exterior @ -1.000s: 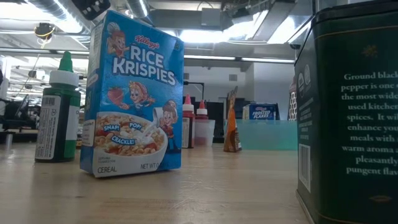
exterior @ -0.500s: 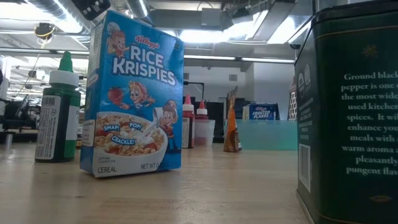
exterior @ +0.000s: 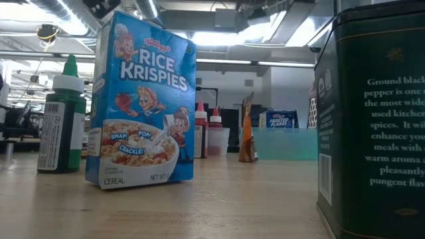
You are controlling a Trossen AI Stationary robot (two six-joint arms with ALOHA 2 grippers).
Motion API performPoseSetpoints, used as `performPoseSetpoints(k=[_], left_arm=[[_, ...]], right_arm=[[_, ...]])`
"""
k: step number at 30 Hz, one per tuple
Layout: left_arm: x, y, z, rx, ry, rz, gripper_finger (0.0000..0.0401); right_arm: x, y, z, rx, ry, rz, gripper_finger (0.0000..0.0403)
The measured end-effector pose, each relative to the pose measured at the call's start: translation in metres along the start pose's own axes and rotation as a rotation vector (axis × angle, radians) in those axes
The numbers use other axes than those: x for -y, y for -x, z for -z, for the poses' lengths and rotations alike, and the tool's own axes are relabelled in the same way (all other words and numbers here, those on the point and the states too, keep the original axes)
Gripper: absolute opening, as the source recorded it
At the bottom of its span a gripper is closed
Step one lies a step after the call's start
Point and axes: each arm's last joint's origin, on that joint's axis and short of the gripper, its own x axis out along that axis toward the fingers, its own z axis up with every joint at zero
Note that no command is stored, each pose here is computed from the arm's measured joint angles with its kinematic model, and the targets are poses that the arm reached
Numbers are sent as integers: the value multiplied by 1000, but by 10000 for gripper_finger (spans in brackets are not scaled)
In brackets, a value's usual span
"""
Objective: Pick & Place Kitchen Items
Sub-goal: Put the white seasoning bottle into the gray bin
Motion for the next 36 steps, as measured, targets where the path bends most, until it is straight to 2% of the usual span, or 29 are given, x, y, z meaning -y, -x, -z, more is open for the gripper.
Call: performPoseSetpoints(k=[13,23,36], left_arm=[[-1,0,0,13,94,-46,286],[-2,0,0,17,177,-50,287],[-2,0,0,29,193,-77,287]], right_arm=[[0,-36,3,168,53,42,254],[-5,-39,-10,243,67,39,254],[-12,-42,-31,271,45,75,254]])
